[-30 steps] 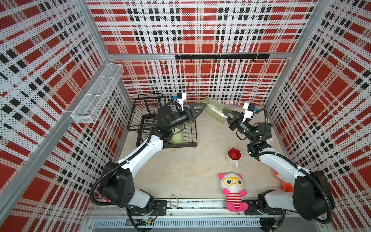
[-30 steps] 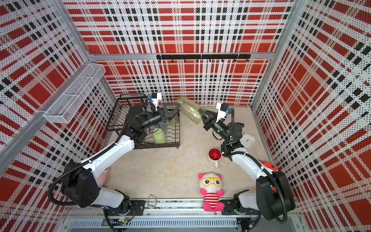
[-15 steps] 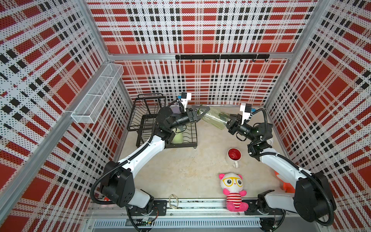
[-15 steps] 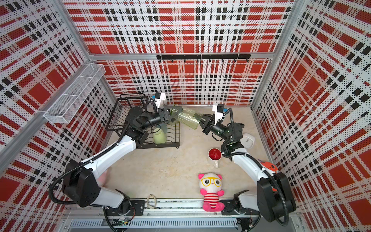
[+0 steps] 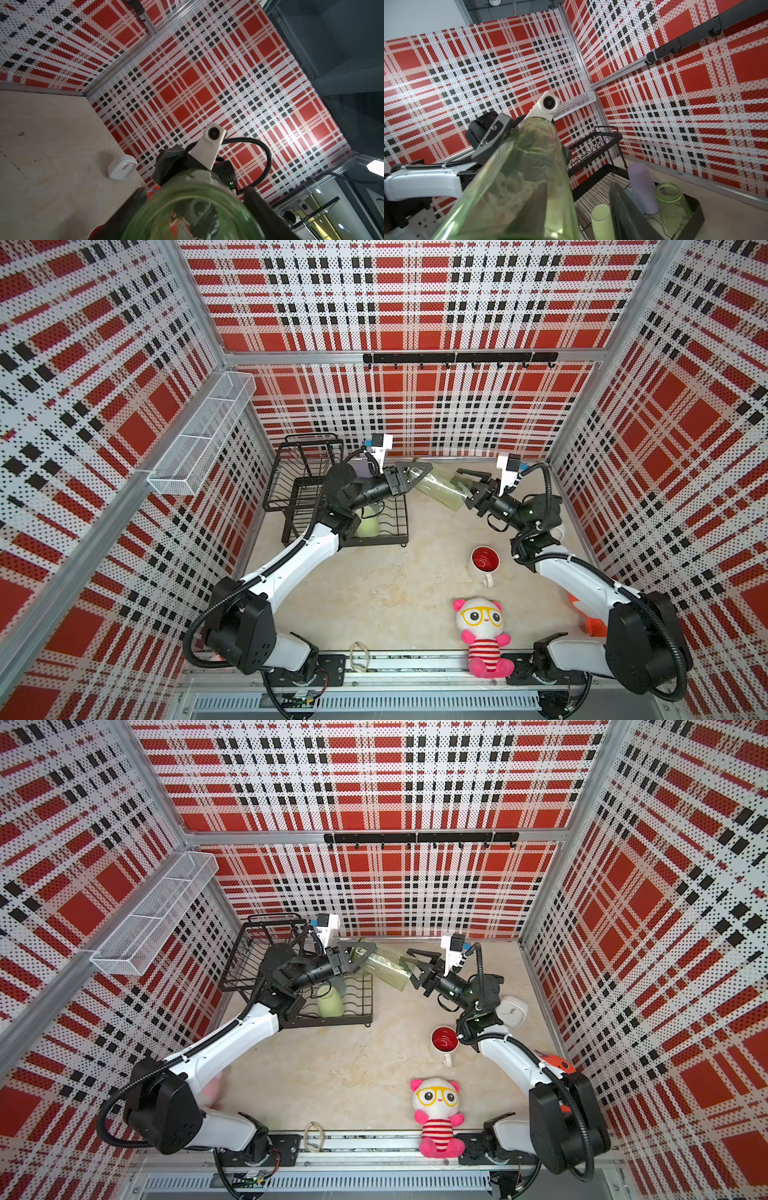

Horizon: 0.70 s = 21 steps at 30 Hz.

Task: Load cups into a dish rack
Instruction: Place the cup upside down at the dish rack.

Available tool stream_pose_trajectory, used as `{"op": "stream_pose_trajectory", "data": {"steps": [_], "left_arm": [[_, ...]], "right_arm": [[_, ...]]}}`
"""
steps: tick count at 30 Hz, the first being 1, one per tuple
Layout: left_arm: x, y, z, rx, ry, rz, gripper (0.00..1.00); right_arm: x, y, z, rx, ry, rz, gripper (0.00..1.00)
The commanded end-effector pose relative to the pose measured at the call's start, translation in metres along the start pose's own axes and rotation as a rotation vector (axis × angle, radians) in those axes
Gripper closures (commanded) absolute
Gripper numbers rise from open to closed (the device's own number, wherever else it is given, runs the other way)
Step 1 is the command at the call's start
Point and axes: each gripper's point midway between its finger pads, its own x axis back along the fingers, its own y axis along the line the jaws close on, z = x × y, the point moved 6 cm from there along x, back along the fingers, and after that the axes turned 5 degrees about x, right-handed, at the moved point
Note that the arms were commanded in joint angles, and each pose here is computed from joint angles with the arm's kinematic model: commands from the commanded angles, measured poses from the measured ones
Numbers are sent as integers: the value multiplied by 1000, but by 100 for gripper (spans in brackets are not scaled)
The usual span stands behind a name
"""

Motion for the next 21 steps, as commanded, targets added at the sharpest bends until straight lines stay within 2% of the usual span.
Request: {"op": "stream_pose_trajectory", "data": {"steps": [1, 2, 8, 13, 16, 21], "left_arm": [[12, -13, -13, -145, -96, -70, 44], [15, -15, -16, -176, -118, -104, 44], [19, -11, -27, -352, -208, -374, 44], [20, 4, -29, -442, -260, -561, 46], [16, 17, -27, -508, -272, -702, 46], [6, 47, -23, -581, -221, -872, 45]], "right_arm": [[8, -5, -2, 34, -36, 92, 10], [11, -7, -2, 49, -37, 123, 0], [33, -26, 8, 127, 9, 384, 0], [57, -37, 25, 175, 72, 544, 0], [74, -40, 35, 211, 88, 626, 0], [120, -58, 55, 287, 153, 917, 0]]}}
